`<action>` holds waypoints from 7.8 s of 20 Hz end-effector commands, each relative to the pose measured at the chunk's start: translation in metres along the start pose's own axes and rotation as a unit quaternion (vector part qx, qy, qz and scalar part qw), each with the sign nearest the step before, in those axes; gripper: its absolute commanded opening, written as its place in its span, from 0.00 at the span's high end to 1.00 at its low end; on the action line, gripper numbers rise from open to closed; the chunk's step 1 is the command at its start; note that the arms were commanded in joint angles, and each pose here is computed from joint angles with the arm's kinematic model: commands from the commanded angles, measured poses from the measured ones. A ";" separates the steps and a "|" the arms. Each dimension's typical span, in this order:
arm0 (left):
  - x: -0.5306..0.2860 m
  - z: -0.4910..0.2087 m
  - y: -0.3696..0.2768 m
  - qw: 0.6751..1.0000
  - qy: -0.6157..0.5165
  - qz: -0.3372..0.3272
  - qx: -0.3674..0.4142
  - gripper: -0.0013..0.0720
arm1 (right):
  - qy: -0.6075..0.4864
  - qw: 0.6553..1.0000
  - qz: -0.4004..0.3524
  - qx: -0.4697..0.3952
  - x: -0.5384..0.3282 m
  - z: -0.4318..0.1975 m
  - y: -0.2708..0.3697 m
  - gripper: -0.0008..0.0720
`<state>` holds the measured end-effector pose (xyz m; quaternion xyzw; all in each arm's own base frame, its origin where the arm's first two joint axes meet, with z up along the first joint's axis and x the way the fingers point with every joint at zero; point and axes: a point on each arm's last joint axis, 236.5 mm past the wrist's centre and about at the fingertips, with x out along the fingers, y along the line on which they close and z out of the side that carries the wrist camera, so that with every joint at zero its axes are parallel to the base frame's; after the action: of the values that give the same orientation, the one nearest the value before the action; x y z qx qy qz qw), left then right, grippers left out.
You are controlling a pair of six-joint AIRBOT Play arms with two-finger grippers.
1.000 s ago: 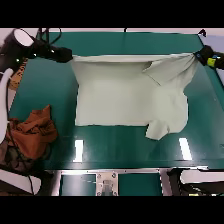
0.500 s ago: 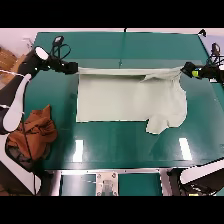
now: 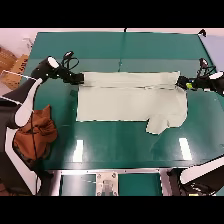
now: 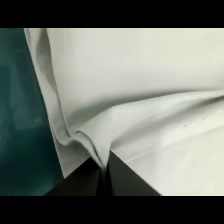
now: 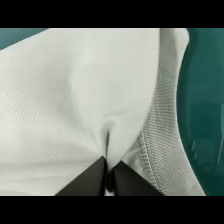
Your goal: Fold the shirts.
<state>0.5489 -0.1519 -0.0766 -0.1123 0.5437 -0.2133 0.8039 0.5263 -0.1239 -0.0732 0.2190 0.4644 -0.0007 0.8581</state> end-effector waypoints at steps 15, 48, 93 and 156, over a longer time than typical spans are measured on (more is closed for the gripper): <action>-0.136 -0.120 -0.054 0.974 0.220 -0.018 -0.048 0.95 | 0.073 0.981 -0.025 0.178 -0.174 -0.117 -0.048 0.96; -0.032 -0.192 -0.083 0.981 -0.008 -0.036 -0.189 0.95 | 0.117 0.936 -0.030 0.329 -0.144 -0.259 -0.045 0.29; -0.035 0.026 -0.034 0.999 -0.045 -0.012 -0.003 0.00 | 0.065 0.987 0.054 0.136 -0.025 0.022 0.021 0.37; -0.173 0.000 -0.079 0.993 0.068 -0.060 0.075 0.95 | 0.225 0.909 0.323 -0.137 -0.044 -0.193 0.500 0.44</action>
<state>0.4776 -0.1453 0.0970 -0.0753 0.5725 -0.3072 0.7564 0.4461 0.4110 0.0605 0.2240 0.5247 0.4092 0.7121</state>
